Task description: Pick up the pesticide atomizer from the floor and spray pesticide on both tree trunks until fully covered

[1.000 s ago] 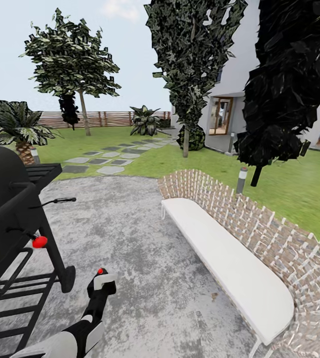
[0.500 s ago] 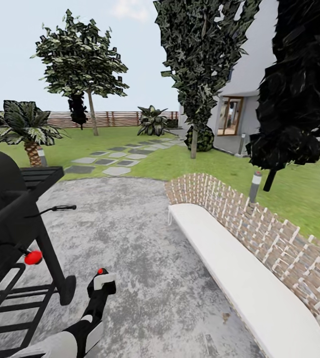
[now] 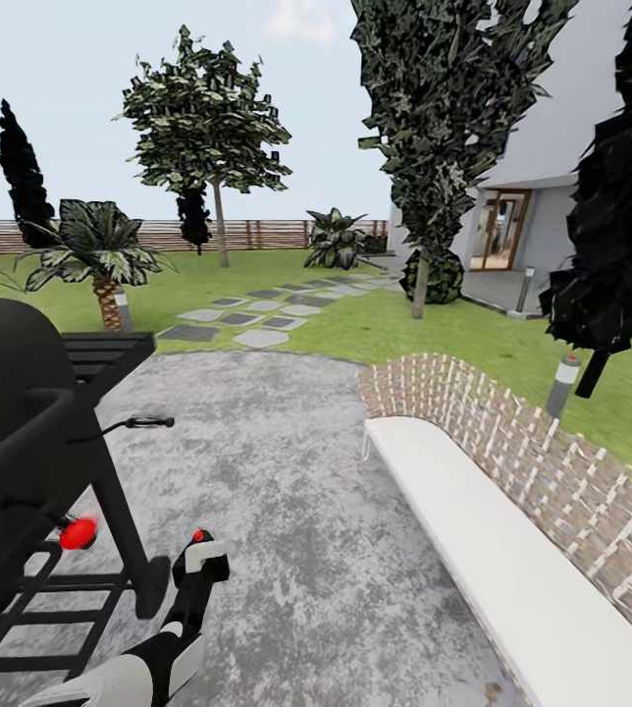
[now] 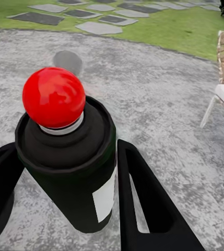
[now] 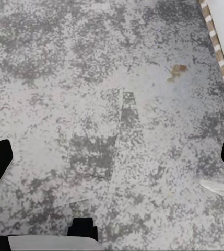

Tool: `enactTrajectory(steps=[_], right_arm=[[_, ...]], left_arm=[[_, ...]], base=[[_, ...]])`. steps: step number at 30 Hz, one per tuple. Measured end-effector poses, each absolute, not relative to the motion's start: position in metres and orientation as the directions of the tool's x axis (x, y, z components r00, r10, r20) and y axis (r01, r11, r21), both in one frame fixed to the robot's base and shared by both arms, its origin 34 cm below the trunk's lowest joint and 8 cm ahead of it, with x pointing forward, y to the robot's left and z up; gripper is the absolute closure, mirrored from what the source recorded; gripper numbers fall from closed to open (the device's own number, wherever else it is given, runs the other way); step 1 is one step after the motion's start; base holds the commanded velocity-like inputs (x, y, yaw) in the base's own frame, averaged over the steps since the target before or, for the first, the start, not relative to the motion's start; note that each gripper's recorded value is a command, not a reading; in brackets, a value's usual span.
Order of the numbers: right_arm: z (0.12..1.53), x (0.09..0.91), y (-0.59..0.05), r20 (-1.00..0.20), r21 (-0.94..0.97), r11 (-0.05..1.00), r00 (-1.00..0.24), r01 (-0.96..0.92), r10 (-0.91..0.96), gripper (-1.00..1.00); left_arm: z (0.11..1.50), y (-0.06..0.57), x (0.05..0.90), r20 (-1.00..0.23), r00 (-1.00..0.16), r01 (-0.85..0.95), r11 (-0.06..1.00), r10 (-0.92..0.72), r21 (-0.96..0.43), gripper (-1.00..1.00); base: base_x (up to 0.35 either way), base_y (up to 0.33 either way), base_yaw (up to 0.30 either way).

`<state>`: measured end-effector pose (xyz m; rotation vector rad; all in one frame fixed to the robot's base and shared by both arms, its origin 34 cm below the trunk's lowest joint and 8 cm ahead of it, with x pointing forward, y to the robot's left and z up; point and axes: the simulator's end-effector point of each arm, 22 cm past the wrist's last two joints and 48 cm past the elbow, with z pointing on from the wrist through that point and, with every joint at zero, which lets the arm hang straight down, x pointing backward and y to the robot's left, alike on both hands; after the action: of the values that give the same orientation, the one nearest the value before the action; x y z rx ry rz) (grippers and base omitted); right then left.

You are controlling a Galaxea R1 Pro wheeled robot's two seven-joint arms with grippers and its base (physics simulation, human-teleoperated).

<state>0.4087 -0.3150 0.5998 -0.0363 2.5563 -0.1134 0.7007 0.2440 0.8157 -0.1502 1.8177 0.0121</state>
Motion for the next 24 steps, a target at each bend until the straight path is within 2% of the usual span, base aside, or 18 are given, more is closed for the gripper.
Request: enactTrajectory(steps=[8,24], right_arm=[[0.5994,0.4074,-0.3149,-0.548,-0.089,0.996,-0.835,-0.002,-0.050,-1.00],[0.5993,0.4069,-0.3149,-0.547,-0.089,0.996,-0.835,-0.002,-0.050,-1.00]], left_arm=[[0.8156,0.2439,0.7006,-0.965,-0.242,-0.109,0.992,-0.096,-0.071,1.00],[0.8156,0.2439,0.7007,-0.965,-0.242,-0.109,0.992,-0.096,-0.071,1.00]], base=[[0.350,0.000,0.078],[0.350,0.000,0.004]])
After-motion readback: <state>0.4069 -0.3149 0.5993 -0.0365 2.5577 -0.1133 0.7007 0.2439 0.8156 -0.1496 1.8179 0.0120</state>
